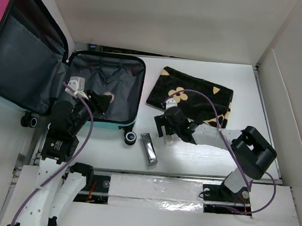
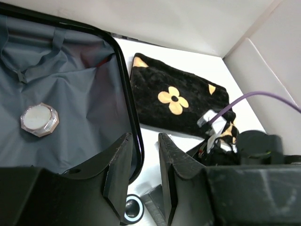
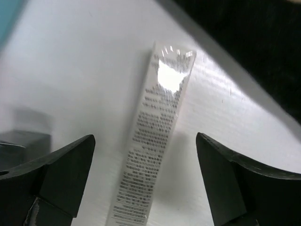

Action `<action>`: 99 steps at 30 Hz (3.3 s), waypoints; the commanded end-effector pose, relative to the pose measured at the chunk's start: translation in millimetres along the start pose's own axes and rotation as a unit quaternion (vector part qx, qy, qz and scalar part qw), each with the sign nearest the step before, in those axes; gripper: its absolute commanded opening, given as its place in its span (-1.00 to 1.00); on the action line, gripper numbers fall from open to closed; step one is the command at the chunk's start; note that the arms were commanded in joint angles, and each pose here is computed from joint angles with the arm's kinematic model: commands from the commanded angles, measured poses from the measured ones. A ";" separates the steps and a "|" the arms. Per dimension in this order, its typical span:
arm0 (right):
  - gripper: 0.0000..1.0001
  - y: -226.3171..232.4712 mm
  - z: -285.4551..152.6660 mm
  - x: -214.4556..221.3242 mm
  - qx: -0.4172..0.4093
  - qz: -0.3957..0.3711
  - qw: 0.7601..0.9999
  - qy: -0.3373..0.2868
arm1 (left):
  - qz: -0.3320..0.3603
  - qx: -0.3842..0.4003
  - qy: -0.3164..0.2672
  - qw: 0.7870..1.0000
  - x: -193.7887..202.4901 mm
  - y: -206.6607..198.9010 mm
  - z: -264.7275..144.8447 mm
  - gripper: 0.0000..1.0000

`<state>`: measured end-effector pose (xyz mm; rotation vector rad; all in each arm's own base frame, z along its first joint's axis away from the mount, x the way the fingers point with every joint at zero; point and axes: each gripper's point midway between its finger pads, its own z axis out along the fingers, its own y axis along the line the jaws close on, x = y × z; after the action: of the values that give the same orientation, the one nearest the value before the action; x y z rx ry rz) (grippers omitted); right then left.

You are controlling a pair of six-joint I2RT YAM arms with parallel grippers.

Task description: Pack the luggage

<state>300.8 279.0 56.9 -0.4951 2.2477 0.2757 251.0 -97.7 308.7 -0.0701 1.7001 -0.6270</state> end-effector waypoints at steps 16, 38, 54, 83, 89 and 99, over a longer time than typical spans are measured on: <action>-0.55 89.0 -73.7 -209.7 -0.138 -0.030 0.967 -0.214 | 0.010 0.019 -0.026 0.999 -20.5 -12.0 0.3 -0.48; 1.00 82.3 -45.7 0.2 -0.118 -0.065 0.991 -0.011 | 0.012 0.024 -0.030 0.999 -20.8 -13.8 -2.1 -0.48; 0.96 132.5 -31.7 50.7 -0.150 -0.073 0.985 0.045 | 0.012 0.026 -0.031 0.999 -20.2 -14.1 -3.8 -0.47; -0.02 3.4 -106.5 -194.5 -0.052 -0.010 0.968 -0.247 | 0.001 -0.003 -0.046 0.999 -25.4 -5.1 -3.6 -0.12; -1.00 -140.0 -88.7 -131.6 0.084 0.096 0.966 -0.223 | -0.020 0.045 -0.016 0.999 -14.4 -18.6 15.1 -0.41; 0.58 -300.1 -67.2 -52.5 0.197 0.259 0.932 -0.157 | -0.077 0.120 0.058 0.988 30.6 -106.0 91.4 -1.00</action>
<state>402.8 12.7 127.4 0.2681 2.0381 0.0578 291.0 -191.4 286.9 -0.0062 1.8262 -0.9224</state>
